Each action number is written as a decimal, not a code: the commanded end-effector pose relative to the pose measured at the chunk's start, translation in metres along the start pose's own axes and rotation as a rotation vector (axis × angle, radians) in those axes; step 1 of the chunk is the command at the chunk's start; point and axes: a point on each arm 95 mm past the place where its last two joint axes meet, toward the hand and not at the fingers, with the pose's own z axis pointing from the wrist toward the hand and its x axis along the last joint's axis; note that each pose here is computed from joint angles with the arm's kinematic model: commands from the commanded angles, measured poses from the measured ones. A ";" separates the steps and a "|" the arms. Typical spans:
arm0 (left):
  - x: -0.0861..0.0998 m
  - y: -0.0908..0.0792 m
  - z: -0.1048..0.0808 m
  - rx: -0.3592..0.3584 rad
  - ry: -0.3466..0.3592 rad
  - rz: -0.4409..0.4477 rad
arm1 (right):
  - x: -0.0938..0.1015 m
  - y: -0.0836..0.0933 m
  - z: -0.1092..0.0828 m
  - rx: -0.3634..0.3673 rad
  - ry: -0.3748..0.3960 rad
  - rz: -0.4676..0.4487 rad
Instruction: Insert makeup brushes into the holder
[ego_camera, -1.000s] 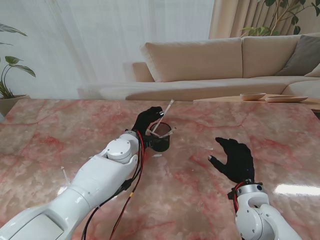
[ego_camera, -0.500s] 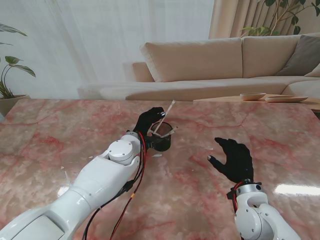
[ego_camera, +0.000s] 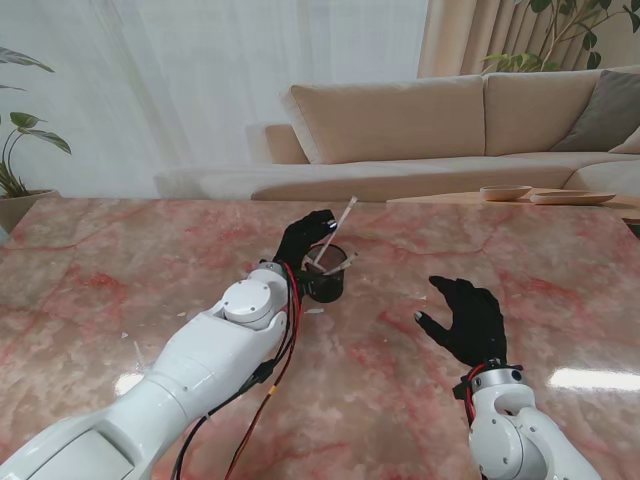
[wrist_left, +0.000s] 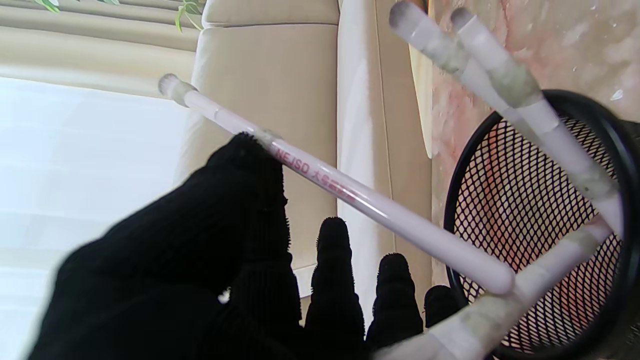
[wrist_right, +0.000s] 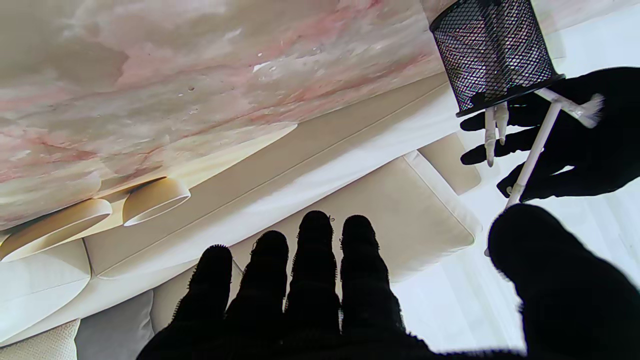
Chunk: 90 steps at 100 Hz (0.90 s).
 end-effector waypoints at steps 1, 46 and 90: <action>0.001 0.006 0.004 -0.002 0.000 -0.005 | -0.002 -0.006 -0.003 0.021 -0.010 0.006; -0.008 0.005 0.008 0.016 -0.023 0.027 | -0.005 -0.007 -0.003 0.029 -0.012 0.010; -0.007 0.006 0.008 0.021 -0.021 0.026 | -0.006 -0.007 -0.003 0.027 -0.012 0.009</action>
